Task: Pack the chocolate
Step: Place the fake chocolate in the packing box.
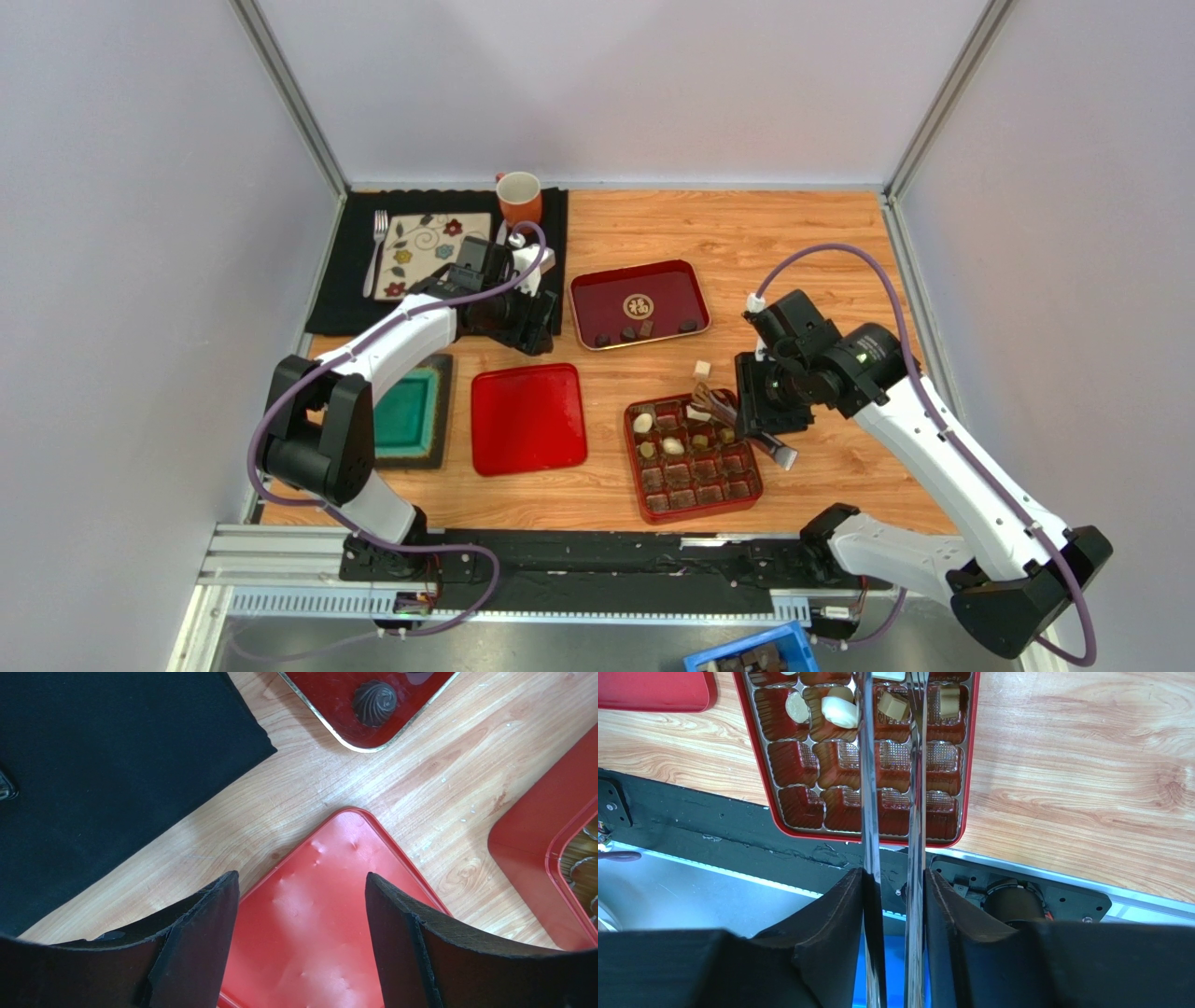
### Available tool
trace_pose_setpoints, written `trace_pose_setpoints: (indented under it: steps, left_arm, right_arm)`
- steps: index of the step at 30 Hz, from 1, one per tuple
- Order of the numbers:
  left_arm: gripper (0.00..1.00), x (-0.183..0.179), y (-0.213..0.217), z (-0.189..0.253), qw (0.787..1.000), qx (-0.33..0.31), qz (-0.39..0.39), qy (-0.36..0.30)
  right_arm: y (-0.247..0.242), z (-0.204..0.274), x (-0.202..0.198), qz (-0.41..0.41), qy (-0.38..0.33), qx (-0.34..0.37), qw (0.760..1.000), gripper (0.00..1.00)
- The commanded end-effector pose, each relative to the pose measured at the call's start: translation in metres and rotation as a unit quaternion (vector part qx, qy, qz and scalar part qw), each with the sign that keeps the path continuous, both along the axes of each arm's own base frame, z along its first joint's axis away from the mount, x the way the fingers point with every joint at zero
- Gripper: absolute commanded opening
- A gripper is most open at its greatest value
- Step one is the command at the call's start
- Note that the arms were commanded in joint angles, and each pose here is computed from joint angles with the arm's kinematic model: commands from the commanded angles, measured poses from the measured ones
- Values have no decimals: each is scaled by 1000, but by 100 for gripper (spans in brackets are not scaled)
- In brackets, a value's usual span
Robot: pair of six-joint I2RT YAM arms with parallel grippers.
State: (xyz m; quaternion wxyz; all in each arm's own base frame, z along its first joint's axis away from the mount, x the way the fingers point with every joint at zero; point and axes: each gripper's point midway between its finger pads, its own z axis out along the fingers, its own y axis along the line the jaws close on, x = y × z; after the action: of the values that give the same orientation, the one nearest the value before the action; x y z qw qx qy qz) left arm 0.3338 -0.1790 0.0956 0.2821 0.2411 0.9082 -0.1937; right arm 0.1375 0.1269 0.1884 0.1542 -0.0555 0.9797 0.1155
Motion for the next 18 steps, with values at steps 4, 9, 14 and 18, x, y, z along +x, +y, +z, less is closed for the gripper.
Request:
trace_pose_setpoints:
  steps: [4, 9, 14, 18]
  left_arm:
    - [75, 2, -5, 21, 999, -19, -13, -22]
    - [75, 1, -3, 21, 1000, -17, -13, -23]
    - [75, 0, -4, 22, 999, -19, -15, -26]
    - [75, -1, -5, 18, 999, -22, -17, -18]
  right_arm:
    - [-2, 10, -2, -3, 7, -8, 1000, 43]
    - [0, 15, 4, 4, 7, -15, 1000, 47]
    - [9, 33, 19, 12, -11, -9, 1000, 46]
    - [24, 49, 40, 28, -29, 0, 999, 45]
